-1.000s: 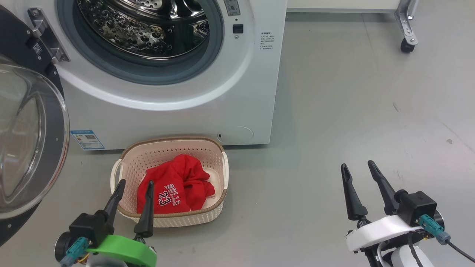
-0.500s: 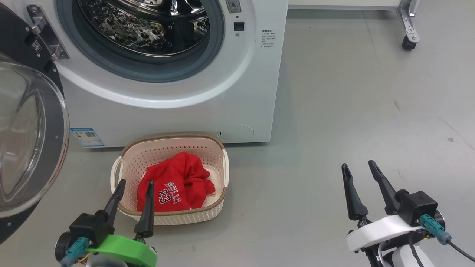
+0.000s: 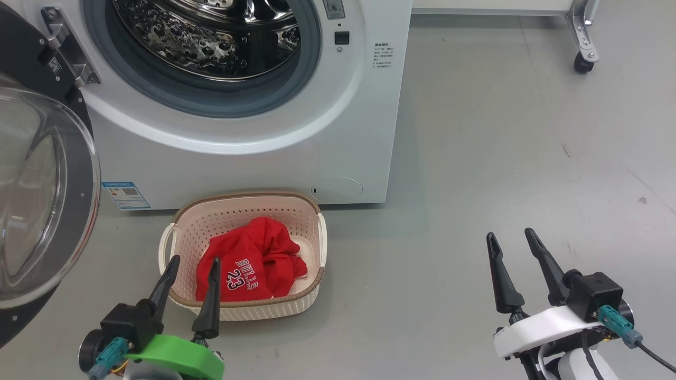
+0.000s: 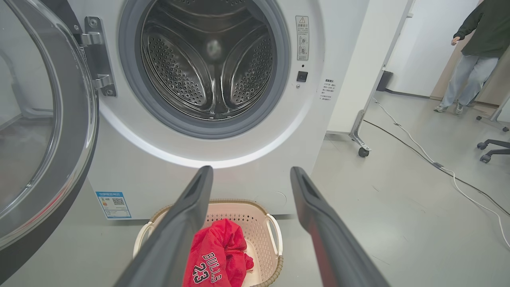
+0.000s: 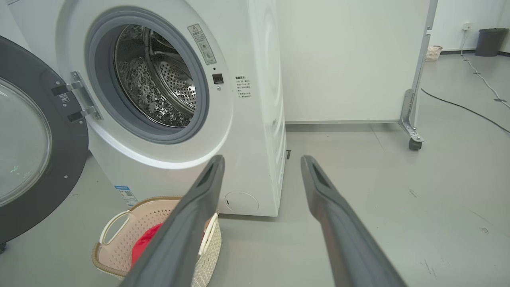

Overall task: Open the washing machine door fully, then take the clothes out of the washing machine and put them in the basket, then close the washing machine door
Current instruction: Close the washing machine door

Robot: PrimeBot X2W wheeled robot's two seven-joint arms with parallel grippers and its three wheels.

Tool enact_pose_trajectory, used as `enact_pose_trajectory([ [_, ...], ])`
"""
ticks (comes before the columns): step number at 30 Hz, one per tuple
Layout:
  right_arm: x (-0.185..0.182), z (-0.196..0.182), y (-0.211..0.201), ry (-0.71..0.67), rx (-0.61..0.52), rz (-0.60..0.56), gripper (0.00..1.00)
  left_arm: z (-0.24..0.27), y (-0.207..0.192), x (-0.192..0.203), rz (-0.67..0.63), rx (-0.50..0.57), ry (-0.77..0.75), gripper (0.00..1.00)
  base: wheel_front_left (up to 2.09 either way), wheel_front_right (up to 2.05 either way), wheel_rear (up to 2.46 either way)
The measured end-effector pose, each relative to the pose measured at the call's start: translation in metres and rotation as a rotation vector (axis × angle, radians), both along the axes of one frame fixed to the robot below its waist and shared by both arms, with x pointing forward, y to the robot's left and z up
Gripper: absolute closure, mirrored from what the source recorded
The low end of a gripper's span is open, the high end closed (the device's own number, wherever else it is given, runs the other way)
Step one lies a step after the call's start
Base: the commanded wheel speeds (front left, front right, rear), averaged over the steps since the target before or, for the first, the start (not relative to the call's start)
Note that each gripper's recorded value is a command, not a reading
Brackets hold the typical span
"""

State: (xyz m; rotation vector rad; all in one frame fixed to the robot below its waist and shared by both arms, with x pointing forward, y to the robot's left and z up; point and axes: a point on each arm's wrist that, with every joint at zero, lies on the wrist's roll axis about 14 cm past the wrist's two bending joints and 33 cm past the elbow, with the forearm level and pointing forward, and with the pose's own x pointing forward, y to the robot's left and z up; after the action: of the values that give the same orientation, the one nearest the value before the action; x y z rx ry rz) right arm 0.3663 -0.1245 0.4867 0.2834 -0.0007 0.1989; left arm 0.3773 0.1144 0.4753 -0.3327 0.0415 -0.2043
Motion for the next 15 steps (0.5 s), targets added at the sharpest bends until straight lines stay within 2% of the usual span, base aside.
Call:
enact_pose_trajectory([
  [15,-0.0007,0.0016,-0.0006,-0.005,0.000,-0.002,0.00,0.0017,-0.0006,-0.0002,-0.002,0.000,-0.005,0.00,0.00,0.00,0.00],
])
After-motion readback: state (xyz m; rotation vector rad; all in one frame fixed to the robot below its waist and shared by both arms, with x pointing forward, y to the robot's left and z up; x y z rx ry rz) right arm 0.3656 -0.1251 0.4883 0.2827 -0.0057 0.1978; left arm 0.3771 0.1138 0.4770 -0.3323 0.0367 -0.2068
